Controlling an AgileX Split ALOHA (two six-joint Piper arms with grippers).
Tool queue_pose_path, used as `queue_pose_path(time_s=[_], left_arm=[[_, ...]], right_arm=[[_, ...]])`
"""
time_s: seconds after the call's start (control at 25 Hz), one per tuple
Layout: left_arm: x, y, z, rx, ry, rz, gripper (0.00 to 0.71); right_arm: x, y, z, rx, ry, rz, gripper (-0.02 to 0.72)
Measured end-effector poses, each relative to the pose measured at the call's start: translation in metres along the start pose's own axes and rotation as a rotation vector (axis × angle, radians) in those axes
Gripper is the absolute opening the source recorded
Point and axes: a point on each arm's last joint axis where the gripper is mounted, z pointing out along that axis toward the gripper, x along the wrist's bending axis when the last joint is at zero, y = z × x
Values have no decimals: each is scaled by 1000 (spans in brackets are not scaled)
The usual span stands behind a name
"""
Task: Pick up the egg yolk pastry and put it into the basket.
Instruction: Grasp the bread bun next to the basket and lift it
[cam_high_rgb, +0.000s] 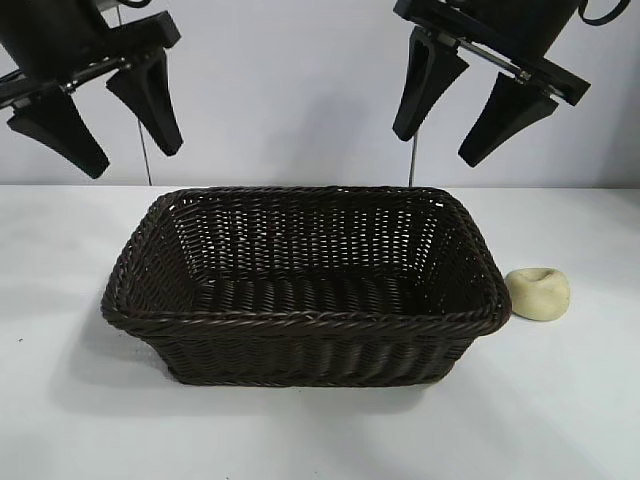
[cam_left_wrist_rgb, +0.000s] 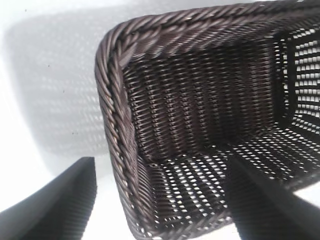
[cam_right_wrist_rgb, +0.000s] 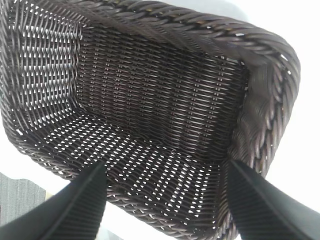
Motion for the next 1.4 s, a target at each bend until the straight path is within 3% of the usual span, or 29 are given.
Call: queue_pose_path(time_s=[0.16, 0.32, 0.56, 0.76, 1.4], left_arm=[[-7, -1, -13, -38, -32, -22, 522], [-15, -4, -20, -79, -111, -67, 522], [-12, -19, 5, -74, -200, -162, 522], [-18, -20, 13, -125, -325, -192, 522], [-16, -22, 13, -114, -301, -146, 522]], right_arm=[[0, 0, 0, 0, 0, 0, 497], [0, 0, 0, 0, 0, 0, 497], [0, 0, 0, 0, 0, 0, 497], [0, 0, 0, 0, 0, 0, 497], [0, 0, 0, 0, 0, 0, 497]])
